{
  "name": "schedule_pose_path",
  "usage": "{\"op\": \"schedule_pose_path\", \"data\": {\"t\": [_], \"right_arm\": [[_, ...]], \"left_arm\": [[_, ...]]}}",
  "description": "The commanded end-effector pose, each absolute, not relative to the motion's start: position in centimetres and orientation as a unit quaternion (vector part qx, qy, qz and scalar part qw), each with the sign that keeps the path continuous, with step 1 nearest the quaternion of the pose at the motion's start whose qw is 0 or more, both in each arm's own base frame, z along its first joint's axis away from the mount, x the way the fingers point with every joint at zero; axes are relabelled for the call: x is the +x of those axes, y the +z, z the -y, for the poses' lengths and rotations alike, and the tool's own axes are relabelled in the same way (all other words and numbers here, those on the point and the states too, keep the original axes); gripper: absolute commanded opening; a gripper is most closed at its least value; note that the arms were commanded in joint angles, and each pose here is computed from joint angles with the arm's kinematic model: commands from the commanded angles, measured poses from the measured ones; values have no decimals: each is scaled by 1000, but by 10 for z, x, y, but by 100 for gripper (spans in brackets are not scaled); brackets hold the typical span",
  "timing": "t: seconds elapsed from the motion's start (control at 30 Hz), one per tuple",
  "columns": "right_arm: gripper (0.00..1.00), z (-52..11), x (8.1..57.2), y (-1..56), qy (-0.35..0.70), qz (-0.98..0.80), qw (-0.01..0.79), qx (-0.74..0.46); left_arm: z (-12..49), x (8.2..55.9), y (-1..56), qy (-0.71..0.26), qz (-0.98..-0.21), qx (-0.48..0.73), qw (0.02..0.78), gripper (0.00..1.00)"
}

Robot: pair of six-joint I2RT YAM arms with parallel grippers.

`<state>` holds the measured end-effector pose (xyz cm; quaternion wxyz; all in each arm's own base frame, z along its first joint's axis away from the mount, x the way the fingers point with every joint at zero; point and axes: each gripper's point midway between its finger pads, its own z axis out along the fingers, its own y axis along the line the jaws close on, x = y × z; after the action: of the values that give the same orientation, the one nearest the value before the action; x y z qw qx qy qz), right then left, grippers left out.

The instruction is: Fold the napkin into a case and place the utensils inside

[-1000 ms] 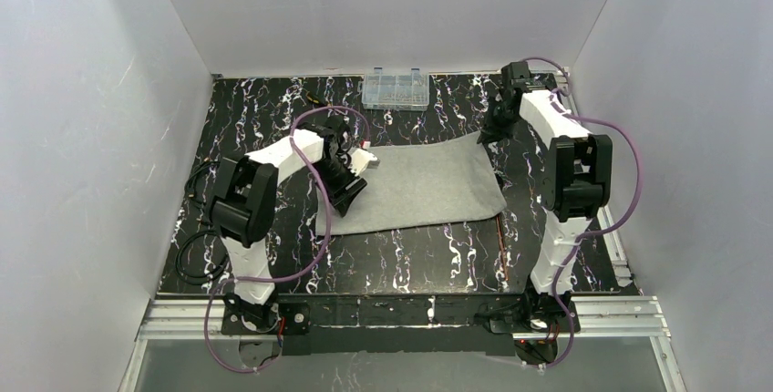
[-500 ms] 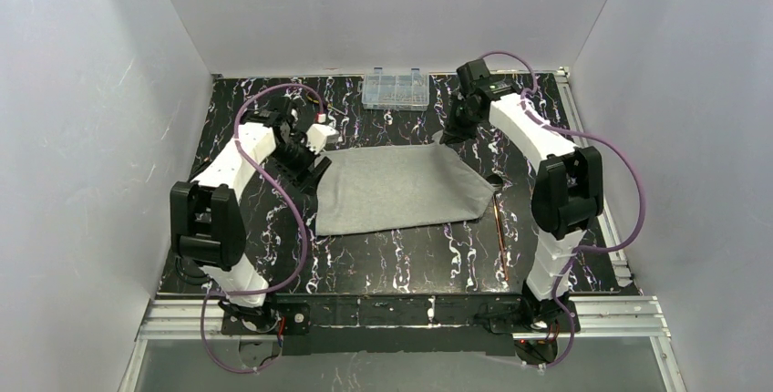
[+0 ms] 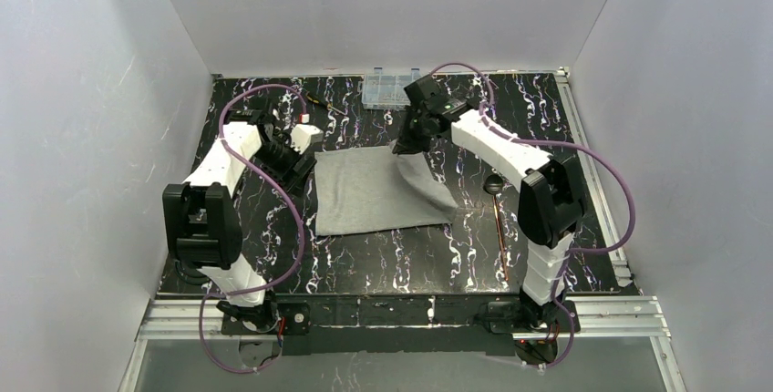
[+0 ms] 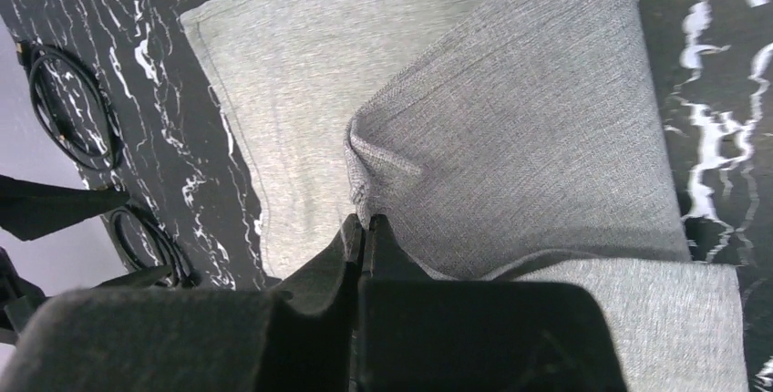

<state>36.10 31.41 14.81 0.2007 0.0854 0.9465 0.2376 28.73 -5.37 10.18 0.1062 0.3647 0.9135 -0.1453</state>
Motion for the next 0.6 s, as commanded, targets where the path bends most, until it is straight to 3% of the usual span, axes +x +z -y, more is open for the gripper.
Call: {"op": "schedule_pose_path", "data": {"t": [0.0, 0.57], "right_arm": [[1, -343, 379, 163, 260, -930, 234, 115], [1, -428, 381, 151, 300, -924, 213, 100]], "left_arm": [[52, 280, 117, -156, -909, 368, 121, 71], [43, 275, 112, -166, -909, 363, 121, 71]]}}
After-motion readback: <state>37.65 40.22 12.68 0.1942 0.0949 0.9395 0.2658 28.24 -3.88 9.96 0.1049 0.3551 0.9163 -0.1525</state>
